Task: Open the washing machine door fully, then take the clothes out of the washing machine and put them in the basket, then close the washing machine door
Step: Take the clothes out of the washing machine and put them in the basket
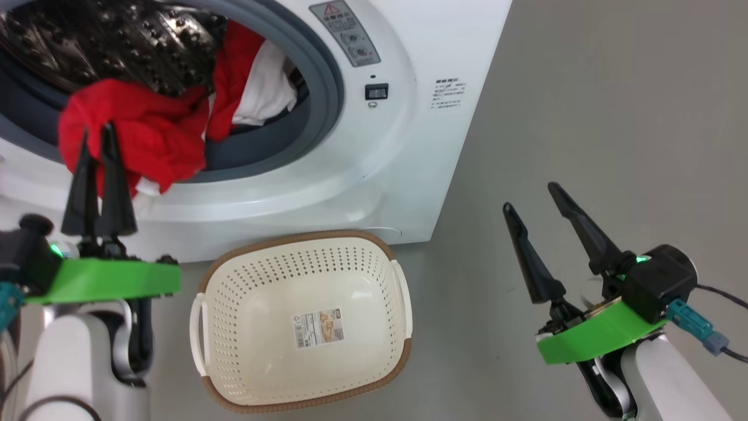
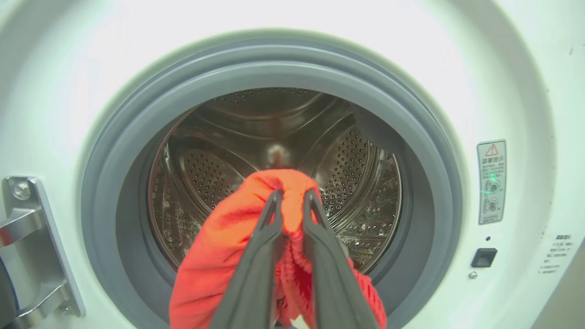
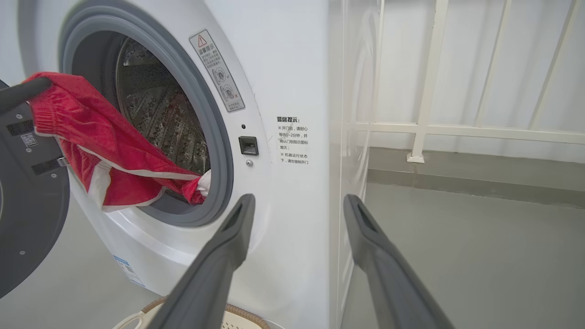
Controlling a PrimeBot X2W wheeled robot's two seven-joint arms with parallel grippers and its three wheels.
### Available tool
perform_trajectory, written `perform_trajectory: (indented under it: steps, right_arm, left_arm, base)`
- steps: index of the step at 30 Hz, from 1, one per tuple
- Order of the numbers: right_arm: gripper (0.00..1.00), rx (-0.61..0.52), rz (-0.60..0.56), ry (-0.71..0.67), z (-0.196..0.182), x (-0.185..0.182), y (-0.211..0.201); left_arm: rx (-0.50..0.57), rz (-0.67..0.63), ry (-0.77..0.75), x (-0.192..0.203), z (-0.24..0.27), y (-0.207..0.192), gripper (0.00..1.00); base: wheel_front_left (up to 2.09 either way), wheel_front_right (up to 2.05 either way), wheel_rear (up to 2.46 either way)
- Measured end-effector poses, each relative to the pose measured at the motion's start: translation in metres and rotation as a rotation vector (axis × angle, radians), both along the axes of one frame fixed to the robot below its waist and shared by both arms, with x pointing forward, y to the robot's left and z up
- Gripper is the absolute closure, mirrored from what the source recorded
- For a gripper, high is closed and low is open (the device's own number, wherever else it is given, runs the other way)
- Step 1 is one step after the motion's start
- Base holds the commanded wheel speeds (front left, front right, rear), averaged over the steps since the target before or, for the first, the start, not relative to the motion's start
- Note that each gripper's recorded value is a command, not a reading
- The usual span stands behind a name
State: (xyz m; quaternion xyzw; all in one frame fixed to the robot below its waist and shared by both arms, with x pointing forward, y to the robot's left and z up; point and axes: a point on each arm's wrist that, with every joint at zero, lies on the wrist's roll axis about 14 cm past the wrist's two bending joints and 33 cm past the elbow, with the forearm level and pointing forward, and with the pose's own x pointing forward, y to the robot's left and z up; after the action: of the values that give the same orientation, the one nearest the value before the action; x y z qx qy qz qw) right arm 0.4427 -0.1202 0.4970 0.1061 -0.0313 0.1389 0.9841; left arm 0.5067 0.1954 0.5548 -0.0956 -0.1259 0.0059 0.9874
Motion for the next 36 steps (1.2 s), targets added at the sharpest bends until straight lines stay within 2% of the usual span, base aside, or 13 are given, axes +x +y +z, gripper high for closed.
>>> perform_trajectory:
  steps: [18,25,32,36]
  right_arm:
    - [0.0,0.006,0.009,0.0,0.003,-0.01,0.004]
    - [0.0,0.008,0.017,0.034,-0.011,-0.005,0.008]
    - [0.0,0.007,0.025,0.064,-0.026,0.005,0.01]
    - [0.0,-0.004,0.026,0.072,-0.033,0.015,0.008]
  left_arm:
    - [-0.004,-0.046,-0.146,-0.045,0.046,-0.017,1.0]
    - [-0.093,-0.069,0.003,-0.04,-0.005,-0.022,1.0]
    - [-0.105,-0.107,0.287,-0.038,-0.099,-0.04,1.0]
    - [-0.11,-0.115,0.389,-0.029,-0.136,-0.045,1.0]
  base:
    - [0.0,0.0,0.0]
    - [0.0,0.0,0.0]
    - [0.0,0.0,0.0]
    - [0.0,0.0,0.0]
